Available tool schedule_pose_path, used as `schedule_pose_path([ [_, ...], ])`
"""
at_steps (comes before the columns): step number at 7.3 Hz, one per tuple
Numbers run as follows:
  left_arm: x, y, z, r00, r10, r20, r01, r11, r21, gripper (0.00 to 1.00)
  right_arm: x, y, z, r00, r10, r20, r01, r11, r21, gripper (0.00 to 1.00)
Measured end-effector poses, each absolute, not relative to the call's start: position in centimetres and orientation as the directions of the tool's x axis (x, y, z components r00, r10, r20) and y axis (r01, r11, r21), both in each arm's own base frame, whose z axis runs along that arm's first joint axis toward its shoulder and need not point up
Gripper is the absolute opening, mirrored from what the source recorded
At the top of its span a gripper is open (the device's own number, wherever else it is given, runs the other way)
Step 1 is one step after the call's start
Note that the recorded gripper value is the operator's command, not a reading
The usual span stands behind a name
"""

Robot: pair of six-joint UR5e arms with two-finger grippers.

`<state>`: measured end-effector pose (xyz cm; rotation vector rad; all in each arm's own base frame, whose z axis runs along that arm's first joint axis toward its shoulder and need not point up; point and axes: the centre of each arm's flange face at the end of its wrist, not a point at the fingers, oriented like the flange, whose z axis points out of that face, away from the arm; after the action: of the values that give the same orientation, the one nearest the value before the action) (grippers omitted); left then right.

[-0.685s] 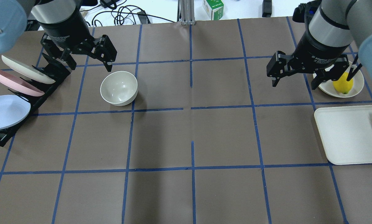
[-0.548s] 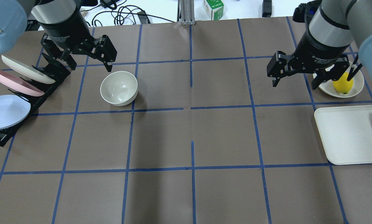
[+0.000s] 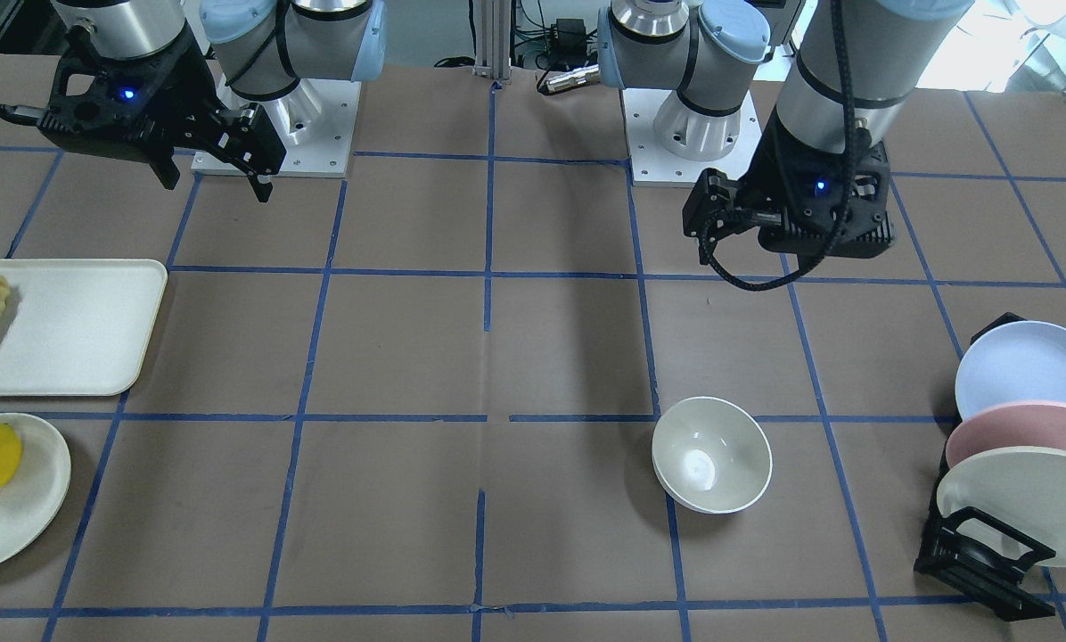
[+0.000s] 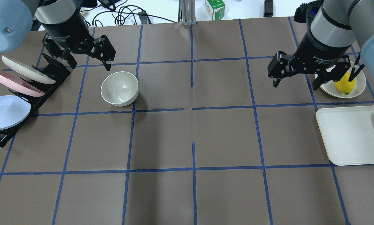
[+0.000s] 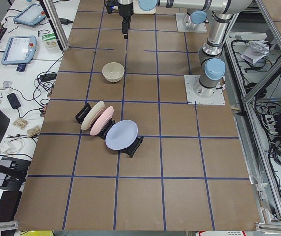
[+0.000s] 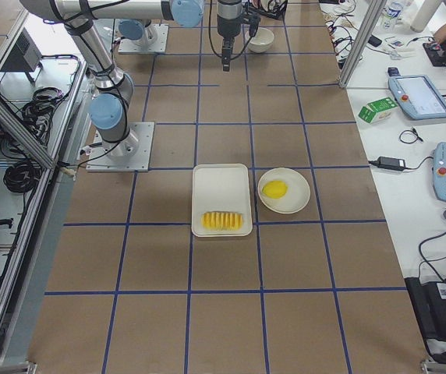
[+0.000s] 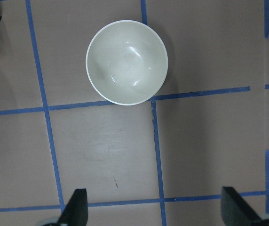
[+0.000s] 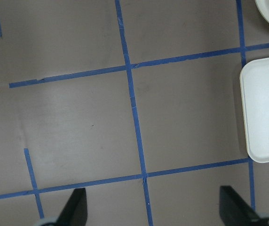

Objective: Place bowl and put lemon in it

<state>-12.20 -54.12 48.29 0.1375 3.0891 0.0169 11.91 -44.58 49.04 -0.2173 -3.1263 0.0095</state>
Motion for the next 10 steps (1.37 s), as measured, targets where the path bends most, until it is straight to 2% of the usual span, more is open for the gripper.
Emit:
schedule_pose_path([
  [3, -8.8, -62.1, 37.7, -0.996, 0.082, -0.036, 0.082, 0.996, 0.026, 1.0, 11.8, -44.8, 48.8, -0.991, 0.133, 0.013, 0.133, 0.991, -0.004, 1.0],
  [7, -4.3, -64.2, 26.3, -0.993, 0.116, -0.009, 0.116, 0.993, 0.011, 1.0, 7.3, -48.7, 45.1, -0.977, 0.163, 0.138, 0.169, 0.985, 0.034, 1.0],
  [8, -4.0, -63.7, 23.8, -0.994, 0.113, -0.01, 0.113, 0.994, -0.008, 0.95, 4.4, -50.4, 44.4, -0.975, 0.165, 0.148, 0.168, 0.986, 0.008, 1.0],
  [9, -3.9, -63.1, 22.3, -0.994, 0.109, -0.008, 0.109, 0.994, -0.012, 0.83, 0.6, -51.8, 43.6, -0.98, 0.128, 0.15, 0.129, 0.992, -0.002, 1.0],
  [10, -3.8, -62.9, 21.4, -0.995, 0.104, -0.006, 0.104, 0.995, -0.008, 0.6, -3.7, -53.0, 42.3, -0.985, 0.092, 0.149, 0.094, 0.996, 0.004, 1.0],
])
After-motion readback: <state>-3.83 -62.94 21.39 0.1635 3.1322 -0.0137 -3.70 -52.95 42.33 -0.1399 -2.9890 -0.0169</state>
